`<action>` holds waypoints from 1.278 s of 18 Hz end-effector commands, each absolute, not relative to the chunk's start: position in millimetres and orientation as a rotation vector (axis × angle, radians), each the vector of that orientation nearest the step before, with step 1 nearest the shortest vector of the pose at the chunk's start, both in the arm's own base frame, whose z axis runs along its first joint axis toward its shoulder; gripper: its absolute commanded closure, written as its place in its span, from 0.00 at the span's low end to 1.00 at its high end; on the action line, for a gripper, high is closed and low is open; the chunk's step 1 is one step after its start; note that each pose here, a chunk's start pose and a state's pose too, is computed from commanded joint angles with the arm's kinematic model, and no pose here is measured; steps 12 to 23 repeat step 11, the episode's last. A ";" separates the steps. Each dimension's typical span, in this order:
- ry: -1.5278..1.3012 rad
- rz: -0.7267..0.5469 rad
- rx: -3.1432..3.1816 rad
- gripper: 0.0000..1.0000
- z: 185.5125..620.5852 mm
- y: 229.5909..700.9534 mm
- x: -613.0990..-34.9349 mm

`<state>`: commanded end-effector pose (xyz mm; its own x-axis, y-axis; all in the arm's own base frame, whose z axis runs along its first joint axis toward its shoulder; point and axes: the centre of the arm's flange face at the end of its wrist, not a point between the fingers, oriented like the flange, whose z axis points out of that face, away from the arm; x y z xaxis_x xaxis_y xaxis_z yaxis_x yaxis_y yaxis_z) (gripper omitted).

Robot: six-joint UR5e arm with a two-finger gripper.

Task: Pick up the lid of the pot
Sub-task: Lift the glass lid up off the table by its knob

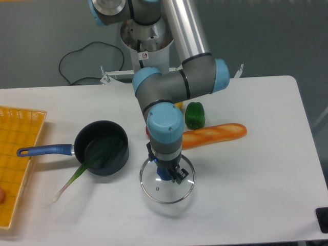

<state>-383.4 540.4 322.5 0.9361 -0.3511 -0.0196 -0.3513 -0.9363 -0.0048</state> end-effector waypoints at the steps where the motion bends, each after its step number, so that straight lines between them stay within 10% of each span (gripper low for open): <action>1: 0.559 0.039 -3.079 0.63 327.5 539.0 -383.3; 23: 0.541 0.025 -3.088 0.63 342.1 534.6 -390.3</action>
